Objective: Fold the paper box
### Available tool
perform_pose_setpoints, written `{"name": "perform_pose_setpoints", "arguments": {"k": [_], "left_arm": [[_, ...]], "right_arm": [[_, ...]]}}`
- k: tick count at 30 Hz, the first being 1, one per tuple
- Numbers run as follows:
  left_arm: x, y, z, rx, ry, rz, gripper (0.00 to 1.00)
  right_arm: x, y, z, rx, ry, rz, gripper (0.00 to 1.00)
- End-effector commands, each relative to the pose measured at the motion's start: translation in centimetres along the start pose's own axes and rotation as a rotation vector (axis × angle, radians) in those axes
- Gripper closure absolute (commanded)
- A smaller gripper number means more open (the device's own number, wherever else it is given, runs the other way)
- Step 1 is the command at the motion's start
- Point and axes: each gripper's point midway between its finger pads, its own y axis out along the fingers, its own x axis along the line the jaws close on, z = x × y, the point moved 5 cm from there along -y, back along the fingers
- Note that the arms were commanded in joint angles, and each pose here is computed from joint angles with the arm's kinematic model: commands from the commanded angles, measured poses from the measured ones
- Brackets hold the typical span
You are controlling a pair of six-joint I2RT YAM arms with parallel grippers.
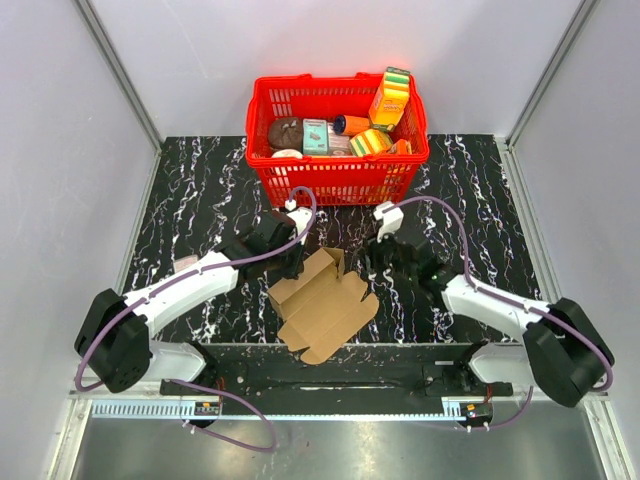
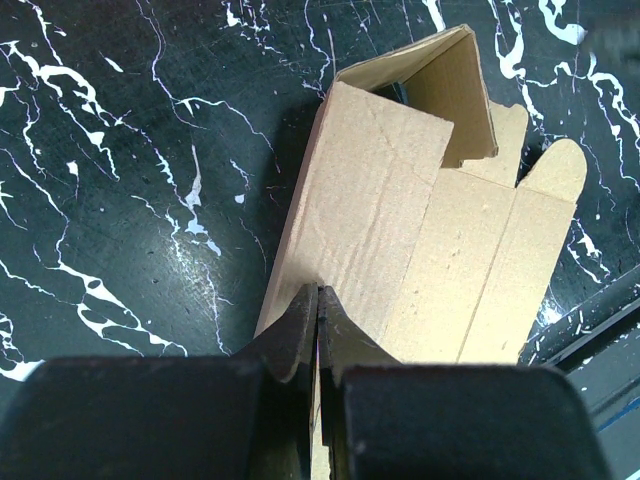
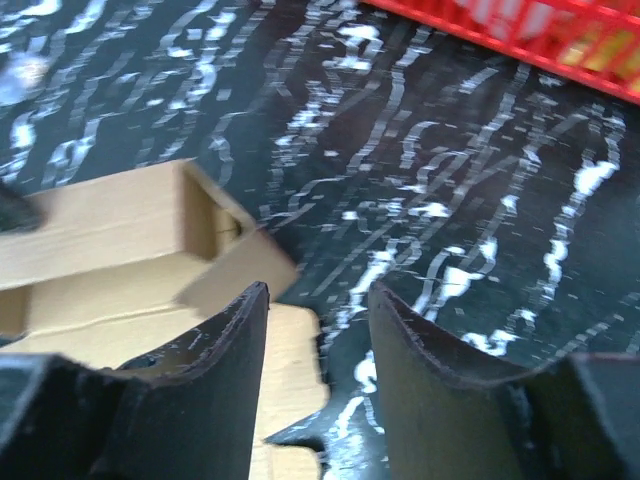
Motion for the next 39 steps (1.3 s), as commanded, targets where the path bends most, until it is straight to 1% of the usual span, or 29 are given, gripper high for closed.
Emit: {"name": "perform_pose_setpoints", "arguments": {"k": [1,2,3,4,5,7,8,9,12,18,21,30,39], "left_arm": [[-0.3,0.4,0.2,0.004,-0.008,0.017,1.0],[-0.3,0.4,0.1,0.002,-0.008,0.017,1.0],[-0.3,0.4,0.1,0.002,-0.009,0.017,1.0],[-0.3,0.4,0.1,0.002,-0.009,0.017,1.0],[-0.3,0.4,0.1,0.003,-0.009,0.019,1.0],[-0.4,0.5,0.2,0.007,-0.009,0.021,1.0],[-0.4,0.5,0.1,0.006,-0.008,0.021,1.0],[-0.3,0.5,0.1,0.006,-0.009,0.018,1.0],[-0.4,0.5,0.1,0.007,-0.009,0.023,1.0],[-0.5,0.6,0.1,0.008,-0.008,0.025,1.0],[-0.4,0.6,0.2,0.012,-0.009,0.024,1.0],[-0.5,0.8,0.1,0.012,-0.012,0.03,1.0],[-0.6,1.0,-0.1,0.013,-0.012,0.031,1.0]], "right_arm": [[-3.9,1.1,-1.0,0.041,0.079,0.203,0.55],[-4.1,1.4,-1.5,0.042,0.085,0.212,0.58],[-4.5,2.0,-0.9,0.066,0.096,0.23,0.63],[-5.0,2.2,-1.0,0.068,0.102,0.245,0.73],[-5.2,2.6,-1.5,0.054,0.108,0.25,0.78],[-5.7,3.4,-1.0,0.074,0.119,0.255,0.83],[-5.8,3.9,-1.4,0.06,0.12,0.247,0.85],[-6.1,4.5,-0.7,0.085,0.114,0.242,0.85],[-6.0,5.8,-0.3,0.096,0.111,0.193,0.85],[-3.3,6.9,0.3,0.098,0.093,-0.044,0.84],[-2.6,6.6,0.3,0.096,0.095,-0.102,0.83],[-1.1,5.7,2.0,0.164,0.119,-0.216,0.82],[-0.4,4.3,2.2,0.181,0.132,-0.255,0.82]]}}
